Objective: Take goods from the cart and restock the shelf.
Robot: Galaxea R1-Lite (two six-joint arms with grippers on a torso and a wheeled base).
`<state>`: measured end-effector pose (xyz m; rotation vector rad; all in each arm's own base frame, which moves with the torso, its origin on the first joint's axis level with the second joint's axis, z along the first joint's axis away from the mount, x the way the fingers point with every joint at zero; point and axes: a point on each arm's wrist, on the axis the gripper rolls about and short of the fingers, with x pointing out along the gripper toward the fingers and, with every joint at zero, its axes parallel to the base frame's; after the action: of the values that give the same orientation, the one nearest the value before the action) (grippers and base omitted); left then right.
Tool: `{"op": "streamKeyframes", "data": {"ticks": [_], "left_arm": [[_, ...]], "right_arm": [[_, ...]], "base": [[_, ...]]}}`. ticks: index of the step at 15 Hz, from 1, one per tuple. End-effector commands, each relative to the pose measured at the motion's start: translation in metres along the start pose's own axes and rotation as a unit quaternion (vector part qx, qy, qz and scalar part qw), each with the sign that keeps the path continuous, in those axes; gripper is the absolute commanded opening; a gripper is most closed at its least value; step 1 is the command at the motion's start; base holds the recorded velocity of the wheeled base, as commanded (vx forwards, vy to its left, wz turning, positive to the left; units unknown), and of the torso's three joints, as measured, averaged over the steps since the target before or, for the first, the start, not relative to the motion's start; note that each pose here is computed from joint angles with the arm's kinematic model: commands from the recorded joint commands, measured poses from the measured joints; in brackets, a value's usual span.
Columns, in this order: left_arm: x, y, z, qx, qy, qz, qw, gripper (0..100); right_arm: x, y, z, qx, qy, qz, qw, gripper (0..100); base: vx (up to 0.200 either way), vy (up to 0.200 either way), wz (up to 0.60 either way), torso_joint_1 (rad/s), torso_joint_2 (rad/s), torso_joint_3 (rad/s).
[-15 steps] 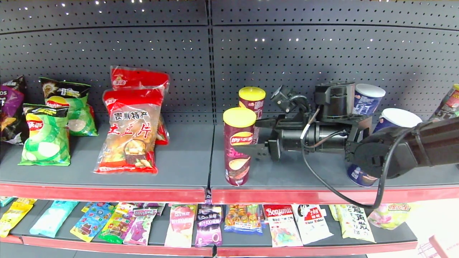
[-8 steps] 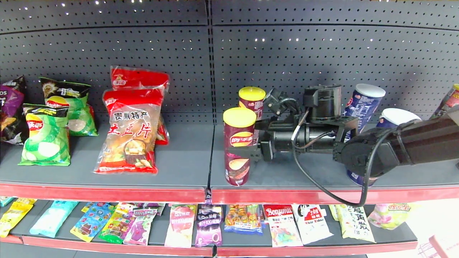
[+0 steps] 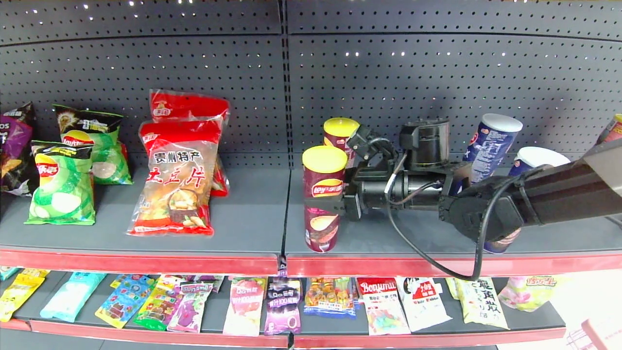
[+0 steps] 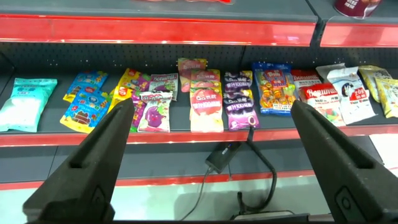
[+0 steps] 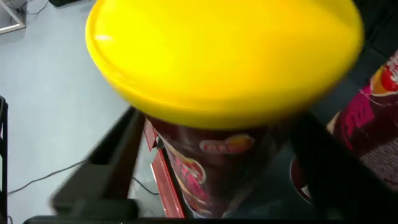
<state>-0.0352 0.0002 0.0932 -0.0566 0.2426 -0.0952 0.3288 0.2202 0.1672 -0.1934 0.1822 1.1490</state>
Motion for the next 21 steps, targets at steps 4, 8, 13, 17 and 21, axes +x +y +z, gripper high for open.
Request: {"op": "streamKeyframes", "data": {"ticks": [4,8,13,17,21], "left_arm": [[0.000,0.000,0.000,0.000,0.000,0.001,1.0000,100],[0.000,0.000,0.000,0.000,0.001,-0.001,1.0000,100],[0.000,0.000,0.000,0.000,0.001,-0.001,1.0000,100],[0.000,0.000,0.000,0.000,0.001,-0.001,1.0000,100],[0.000,0.000,0.000,0.000,0.001,-0.002,1.0000,100]], "right_arm": [[-0.001,0.004,0.001,-0.001,0.000,0.002,1.000,0],[-0.017,0.007,0.007,-0.003,-0.002,-0.013,1.000,0],[-0.031,-0.001,-0.002,0.004,0.007,-0.027,1.000,0],[-0.035,-0.004,-0.006,0.009,0.009,-0.019,1.000,0],[-0.036,-0.005,-0.007,0.011,0.009,-0.018,1.000,0]], "base": [[0.000,0.000,0.00,0.000,0.00,0.000],[0.000,0.000,0.00,0.000,0.00,0.000],[0.000,0.000,0.00,0.000,0.00,0.000],[0.000,0.000,0.00,0.000,0.00,0.000],[0.000,0.000,0.00,0.000,0.00,0.000]]}}
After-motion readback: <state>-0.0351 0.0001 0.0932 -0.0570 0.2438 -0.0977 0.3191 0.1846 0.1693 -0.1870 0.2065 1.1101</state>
